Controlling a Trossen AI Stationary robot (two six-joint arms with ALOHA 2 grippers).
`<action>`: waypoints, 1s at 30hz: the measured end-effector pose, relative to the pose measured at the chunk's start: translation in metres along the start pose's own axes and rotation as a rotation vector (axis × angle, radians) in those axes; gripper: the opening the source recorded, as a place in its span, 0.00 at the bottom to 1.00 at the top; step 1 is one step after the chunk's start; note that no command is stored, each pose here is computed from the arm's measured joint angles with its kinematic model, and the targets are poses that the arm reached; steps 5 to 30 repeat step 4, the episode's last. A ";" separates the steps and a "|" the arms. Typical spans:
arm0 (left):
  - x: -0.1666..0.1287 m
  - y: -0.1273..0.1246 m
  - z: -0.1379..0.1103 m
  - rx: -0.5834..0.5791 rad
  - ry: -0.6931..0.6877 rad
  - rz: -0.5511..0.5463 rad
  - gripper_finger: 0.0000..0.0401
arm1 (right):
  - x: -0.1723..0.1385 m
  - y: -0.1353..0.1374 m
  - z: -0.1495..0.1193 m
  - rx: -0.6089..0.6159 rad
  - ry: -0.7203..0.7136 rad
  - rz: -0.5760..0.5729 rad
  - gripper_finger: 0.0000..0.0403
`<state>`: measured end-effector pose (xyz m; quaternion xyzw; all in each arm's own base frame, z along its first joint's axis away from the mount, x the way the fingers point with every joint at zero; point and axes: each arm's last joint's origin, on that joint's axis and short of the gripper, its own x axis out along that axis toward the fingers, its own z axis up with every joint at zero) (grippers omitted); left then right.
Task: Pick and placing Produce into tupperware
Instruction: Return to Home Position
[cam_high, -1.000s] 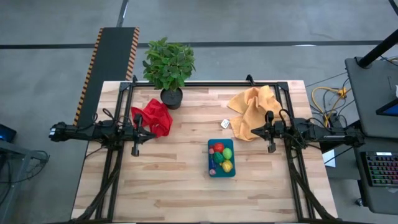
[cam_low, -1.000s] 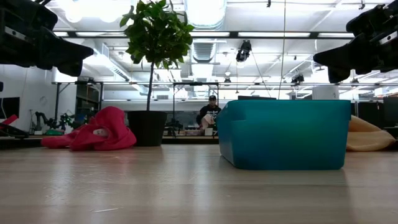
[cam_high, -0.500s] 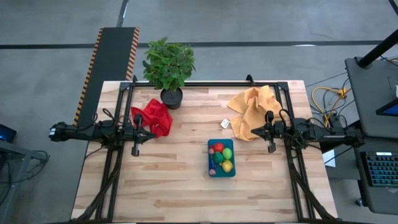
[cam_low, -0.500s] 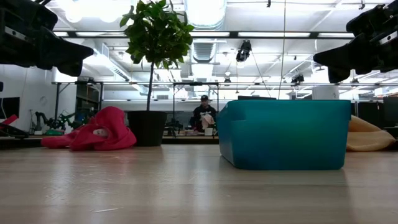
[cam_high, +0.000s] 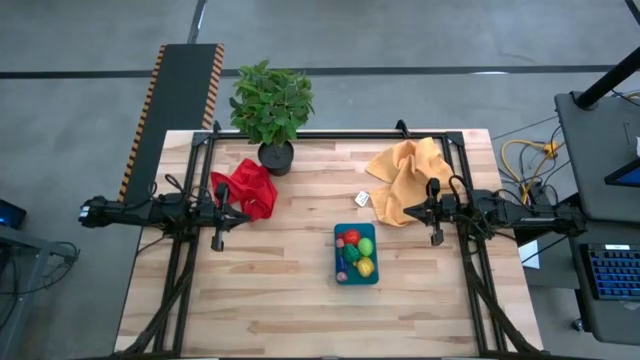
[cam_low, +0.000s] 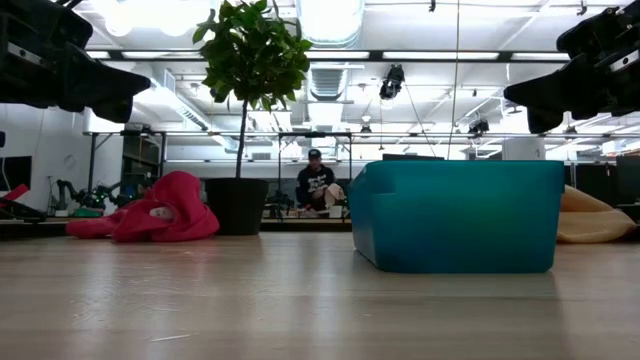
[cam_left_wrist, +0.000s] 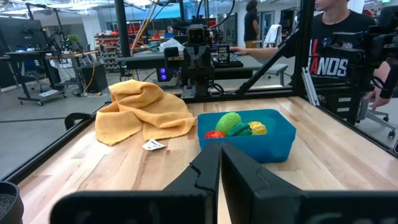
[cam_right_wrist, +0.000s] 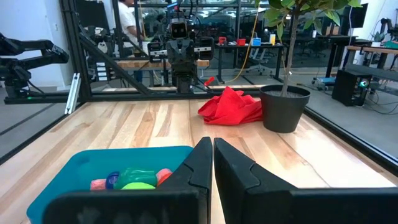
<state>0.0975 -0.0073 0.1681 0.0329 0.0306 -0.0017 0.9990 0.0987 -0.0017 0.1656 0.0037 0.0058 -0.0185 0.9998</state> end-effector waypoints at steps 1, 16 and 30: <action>0.000 0.000 0.000 0.000 0.000 0.000 0.00 | 0.000 0.000 0.000 0.000 0.001 0.000 0.02; 0.000 0.000 0.000 0.000 0.000 0.000 0.00 | 0.000 0.000 0.000 0.000 0.000 0.000 0.02; 0.000 0.000 0.000 0.000 0.000 0.000 0.00 | 0.000 0.000 0.000 0.000 0.000 0.000 0.02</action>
